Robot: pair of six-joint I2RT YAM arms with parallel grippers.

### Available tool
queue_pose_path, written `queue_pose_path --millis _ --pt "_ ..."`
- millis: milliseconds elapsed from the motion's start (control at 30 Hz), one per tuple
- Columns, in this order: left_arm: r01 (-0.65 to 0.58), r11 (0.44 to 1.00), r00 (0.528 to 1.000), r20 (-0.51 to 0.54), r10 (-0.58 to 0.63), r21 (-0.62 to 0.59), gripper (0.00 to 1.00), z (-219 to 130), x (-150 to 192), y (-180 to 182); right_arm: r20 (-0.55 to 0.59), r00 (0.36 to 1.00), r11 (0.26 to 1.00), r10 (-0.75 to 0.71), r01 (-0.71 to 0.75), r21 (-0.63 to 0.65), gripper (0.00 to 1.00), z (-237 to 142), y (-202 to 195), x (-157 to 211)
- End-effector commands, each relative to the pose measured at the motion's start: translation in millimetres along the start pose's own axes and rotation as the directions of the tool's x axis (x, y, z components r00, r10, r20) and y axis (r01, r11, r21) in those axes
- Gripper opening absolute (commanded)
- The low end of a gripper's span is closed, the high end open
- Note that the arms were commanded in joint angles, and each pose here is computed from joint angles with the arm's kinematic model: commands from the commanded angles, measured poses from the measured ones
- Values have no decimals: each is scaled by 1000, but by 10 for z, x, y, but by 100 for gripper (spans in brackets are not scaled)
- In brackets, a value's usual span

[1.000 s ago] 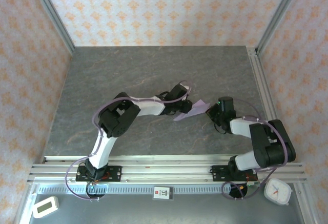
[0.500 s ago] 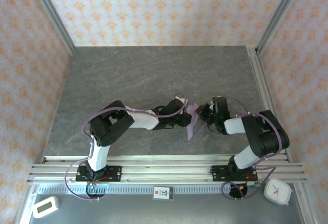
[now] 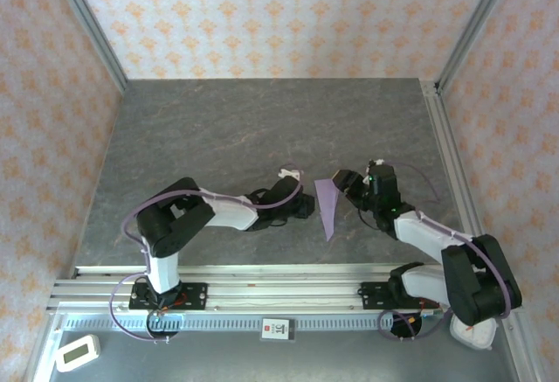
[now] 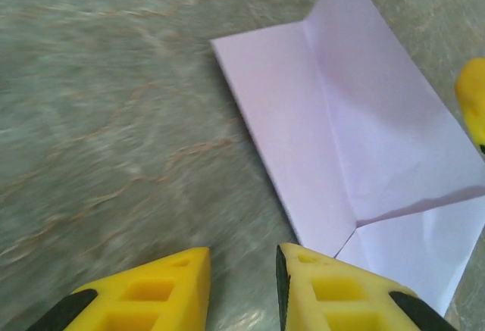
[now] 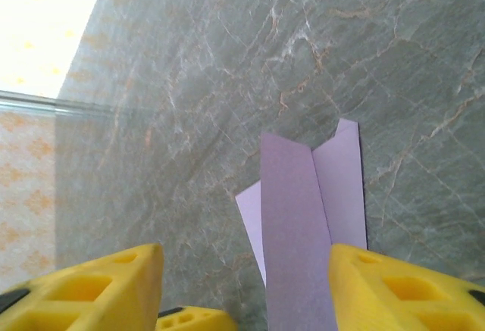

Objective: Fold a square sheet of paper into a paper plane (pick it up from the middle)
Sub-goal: Rotate the paper plane at the bottom-center of the table.

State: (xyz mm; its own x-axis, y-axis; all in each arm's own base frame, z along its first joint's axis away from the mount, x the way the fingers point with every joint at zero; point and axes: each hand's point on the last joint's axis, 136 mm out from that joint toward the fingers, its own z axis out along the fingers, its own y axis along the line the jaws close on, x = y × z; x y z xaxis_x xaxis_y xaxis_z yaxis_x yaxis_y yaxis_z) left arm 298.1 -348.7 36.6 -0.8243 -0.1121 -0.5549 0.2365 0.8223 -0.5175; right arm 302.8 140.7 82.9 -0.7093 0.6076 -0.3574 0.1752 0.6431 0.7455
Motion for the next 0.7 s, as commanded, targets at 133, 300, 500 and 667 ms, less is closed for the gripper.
queue_pose_path --millis 133,300,500,667 --pt "148 989 979 147 -143 -29 37 -334 -372 288 -69 996 987 -61 70 146 61 15 -227 323" --pt "140 990 982 128 -136 -20 42 -336 -398 277 -77 996 982 -54 67 177 51 83 -367 422" --pt "150 985 984 84 -157 80 50 -293 -379 65 -82 994 983 -66 79 165 4 145 -379 436" --pt "192 962 976 62 -207 193 54 -333 -383 -156 -55 998 999 -36 38 29 0 83 -102 402"
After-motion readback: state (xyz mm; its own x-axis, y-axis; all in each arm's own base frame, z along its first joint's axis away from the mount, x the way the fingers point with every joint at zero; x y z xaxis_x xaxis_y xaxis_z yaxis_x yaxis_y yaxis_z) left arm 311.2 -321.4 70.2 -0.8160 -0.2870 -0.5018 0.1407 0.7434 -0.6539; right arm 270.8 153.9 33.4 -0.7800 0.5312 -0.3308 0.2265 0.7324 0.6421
